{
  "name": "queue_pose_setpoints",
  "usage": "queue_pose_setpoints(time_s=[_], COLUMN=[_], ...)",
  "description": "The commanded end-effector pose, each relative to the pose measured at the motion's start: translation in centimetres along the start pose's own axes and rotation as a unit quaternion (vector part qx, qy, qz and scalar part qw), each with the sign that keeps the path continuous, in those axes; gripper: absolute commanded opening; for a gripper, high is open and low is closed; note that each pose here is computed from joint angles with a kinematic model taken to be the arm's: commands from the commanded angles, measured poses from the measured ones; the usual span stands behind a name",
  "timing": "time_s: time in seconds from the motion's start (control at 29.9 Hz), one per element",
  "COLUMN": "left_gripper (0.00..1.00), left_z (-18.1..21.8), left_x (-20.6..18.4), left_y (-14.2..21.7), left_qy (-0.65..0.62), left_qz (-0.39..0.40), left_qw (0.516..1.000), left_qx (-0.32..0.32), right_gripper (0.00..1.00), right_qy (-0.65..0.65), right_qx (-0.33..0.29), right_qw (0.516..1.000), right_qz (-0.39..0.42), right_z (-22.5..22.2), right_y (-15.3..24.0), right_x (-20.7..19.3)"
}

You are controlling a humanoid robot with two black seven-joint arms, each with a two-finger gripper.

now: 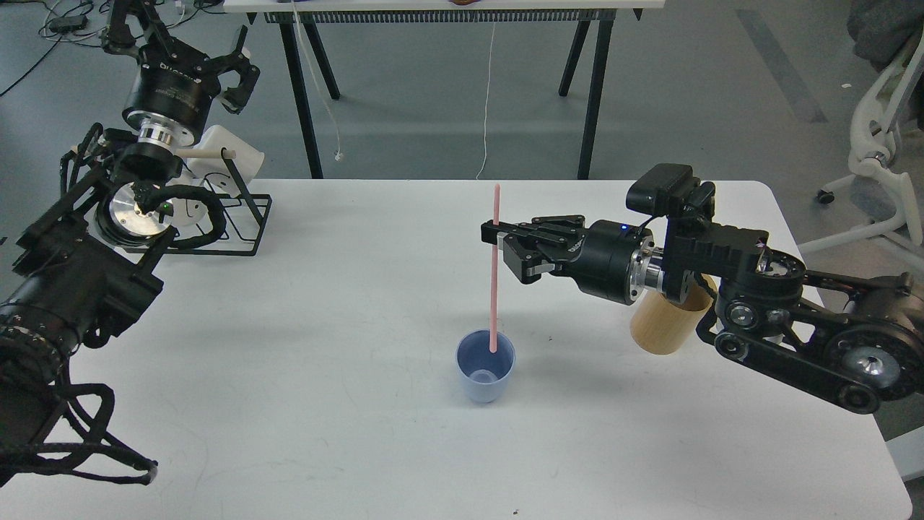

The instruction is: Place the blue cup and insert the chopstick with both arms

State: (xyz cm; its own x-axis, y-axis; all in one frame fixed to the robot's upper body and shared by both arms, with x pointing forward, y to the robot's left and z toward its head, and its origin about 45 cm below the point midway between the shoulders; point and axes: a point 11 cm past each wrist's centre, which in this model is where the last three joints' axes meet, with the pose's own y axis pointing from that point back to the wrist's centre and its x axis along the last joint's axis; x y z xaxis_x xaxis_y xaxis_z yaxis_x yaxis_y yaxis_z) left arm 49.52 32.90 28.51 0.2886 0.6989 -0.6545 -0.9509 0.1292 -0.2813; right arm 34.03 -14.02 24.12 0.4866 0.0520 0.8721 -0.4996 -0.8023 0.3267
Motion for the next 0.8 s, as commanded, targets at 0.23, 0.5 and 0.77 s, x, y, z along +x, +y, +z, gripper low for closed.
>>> queue_pose_setpoints(time_s=[0.23,0.5,0.77], left_gripper=[0.99,0.99,0.99], left_z=[0.6,0.6,0.7], left_x=[0.3,0.3,0.4], left_y=[0.1,0.1,0.2], left_qy=[-0.006,-0.005,-0.006], left_qz=[0.002,0.002,0.003], left_qw=[1.000,1.000,1.000], left_qx=[-0.002,-0.003,-0.003], right_gripper=[0.24,0.40,0.94], right_qy=[-0.011,-0.016,-0.057], right_qx=[-0.001,-0.002,-0.024], right_qw=[1.000,1.000,0.992], right_qz=[-0.012,-0.010,0.114], right_z=[0.1,0.2,2.3], right_y=[-0.4,-0.1,1.3], right_x=[-1.3,-1.4,6.5])
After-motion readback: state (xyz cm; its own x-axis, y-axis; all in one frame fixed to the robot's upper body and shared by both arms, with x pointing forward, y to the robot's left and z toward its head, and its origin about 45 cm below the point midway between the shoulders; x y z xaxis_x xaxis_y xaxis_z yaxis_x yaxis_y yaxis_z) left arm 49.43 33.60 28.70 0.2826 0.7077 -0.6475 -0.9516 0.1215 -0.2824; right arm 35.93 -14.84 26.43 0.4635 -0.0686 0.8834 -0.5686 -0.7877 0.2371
